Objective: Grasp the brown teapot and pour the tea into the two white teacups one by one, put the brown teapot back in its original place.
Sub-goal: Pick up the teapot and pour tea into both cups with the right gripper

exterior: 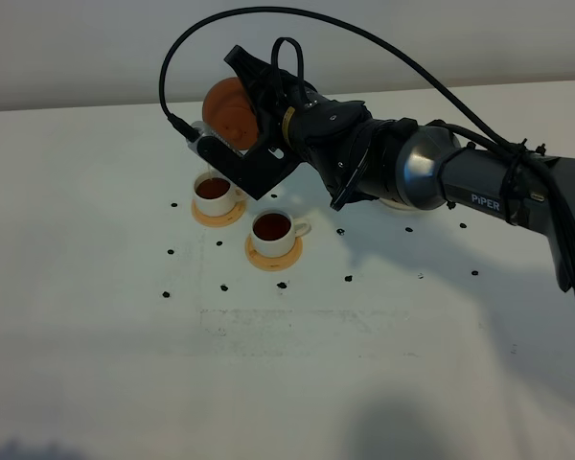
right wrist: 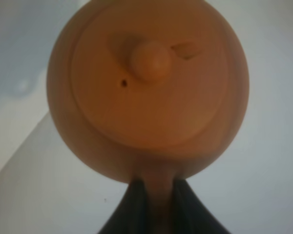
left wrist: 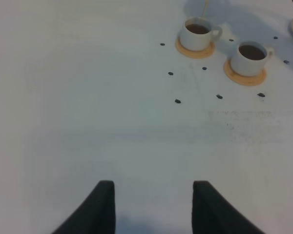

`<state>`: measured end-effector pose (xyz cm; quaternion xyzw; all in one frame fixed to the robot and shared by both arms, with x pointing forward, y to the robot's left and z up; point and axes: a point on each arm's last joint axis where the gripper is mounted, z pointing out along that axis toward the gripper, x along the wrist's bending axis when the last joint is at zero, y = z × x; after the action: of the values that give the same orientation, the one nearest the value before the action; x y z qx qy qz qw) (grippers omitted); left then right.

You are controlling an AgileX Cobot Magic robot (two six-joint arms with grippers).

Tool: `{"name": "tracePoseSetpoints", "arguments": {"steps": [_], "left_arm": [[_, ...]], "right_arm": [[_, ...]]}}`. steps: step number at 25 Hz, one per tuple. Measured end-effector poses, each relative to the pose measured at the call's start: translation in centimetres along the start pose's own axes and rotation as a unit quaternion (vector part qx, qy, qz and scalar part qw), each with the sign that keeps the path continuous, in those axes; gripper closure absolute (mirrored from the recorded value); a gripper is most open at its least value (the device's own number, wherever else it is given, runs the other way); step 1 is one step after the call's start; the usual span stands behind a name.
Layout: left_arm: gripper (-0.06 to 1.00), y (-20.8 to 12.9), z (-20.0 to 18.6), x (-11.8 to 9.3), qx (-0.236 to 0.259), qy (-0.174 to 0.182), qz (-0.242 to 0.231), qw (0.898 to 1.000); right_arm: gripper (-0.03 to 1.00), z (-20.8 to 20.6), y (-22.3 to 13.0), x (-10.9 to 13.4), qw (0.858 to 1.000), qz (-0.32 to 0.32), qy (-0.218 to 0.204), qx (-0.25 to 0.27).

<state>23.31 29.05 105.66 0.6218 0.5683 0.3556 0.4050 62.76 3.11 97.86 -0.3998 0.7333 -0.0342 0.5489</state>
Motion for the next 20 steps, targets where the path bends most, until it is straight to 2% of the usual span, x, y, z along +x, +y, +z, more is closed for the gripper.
{"name": "tracePoseSetpoints", "arguments": {"steps": [20], "left_arm": [[0.52,0.0,0.0,0.0,0.0,0.0,0.0,1.0]], "right_arm": [[0.88,0.0,-0.01,-0.02,1.0,-0.004,-0.001,0.0]]}}
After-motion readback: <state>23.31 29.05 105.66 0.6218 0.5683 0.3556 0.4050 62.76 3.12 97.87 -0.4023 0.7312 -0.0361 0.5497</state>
